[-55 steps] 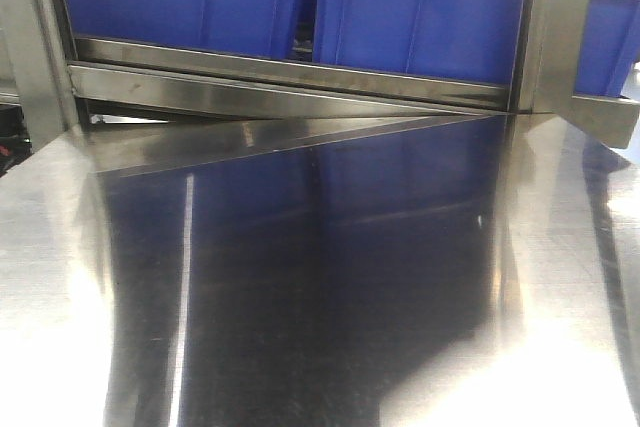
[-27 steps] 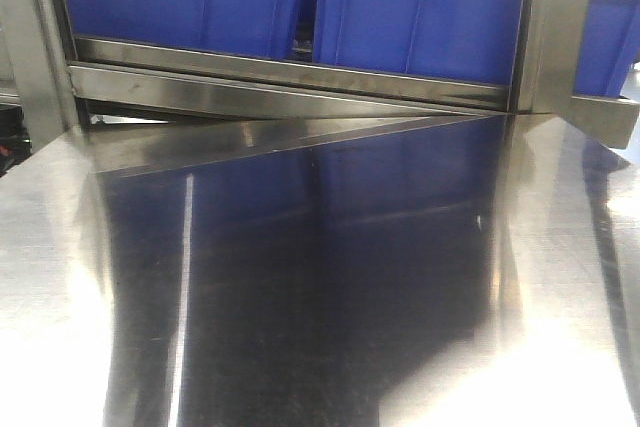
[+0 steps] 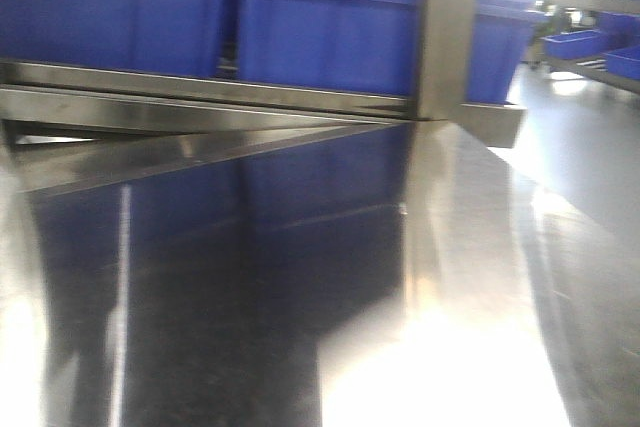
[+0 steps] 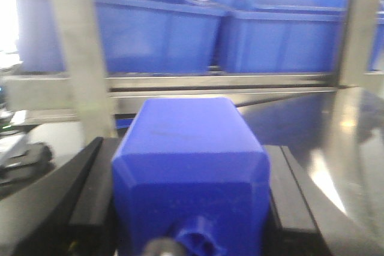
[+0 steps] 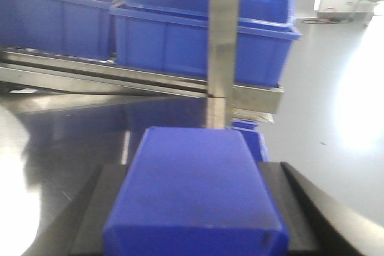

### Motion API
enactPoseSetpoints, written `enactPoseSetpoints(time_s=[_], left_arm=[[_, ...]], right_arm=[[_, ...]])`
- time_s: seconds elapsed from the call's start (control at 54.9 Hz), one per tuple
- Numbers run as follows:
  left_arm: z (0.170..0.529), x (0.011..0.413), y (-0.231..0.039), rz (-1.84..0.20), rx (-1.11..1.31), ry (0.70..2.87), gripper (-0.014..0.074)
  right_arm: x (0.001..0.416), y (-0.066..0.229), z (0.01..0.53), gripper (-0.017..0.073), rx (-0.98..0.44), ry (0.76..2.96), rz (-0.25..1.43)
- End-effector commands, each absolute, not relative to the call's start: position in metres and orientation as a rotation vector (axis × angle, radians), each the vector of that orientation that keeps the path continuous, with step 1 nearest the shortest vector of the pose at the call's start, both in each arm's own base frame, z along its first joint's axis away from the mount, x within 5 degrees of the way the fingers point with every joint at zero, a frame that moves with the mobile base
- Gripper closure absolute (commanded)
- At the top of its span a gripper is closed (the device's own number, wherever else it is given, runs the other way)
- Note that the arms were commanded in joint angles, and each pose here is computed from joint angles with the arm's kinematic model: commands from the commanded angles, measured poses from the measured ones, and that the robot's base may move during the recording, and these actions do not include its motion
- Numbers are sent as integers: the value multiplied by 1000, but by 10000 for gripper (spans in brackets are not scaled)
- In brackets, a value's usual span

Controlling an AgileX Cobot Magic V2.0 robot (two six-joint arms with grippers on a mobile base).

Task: Pick and sort blue part to right shelf
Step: 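Drive the base away from the table holding both blue parts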

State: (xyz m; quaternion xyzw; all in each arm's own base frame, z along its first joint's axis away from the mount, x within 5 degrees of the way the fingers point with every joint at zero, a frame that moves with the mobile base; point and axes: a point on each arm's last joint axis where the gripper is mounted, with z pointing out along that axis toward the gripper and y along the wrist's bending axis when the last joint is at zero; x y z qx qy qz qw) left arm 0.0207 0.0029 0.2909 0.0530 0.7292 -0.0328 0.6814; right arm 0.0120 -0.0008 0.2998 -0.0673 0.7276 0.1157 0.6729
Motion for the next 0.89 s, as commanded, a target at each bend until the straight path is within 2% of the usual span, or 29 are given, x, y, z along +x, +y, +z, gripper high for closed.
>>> enactPoseSetpoints(time_s=[0.0, 0.874], left_arm=[[307, 18, 2, -80, 122, 1525, 258], [307, 20, 2, -80, 123, 1531, 258]], right_arm=[[6, -3, 318, 259, -154, 1508, 255], [6, -3, 318, 259, -154, 1509, 255]])
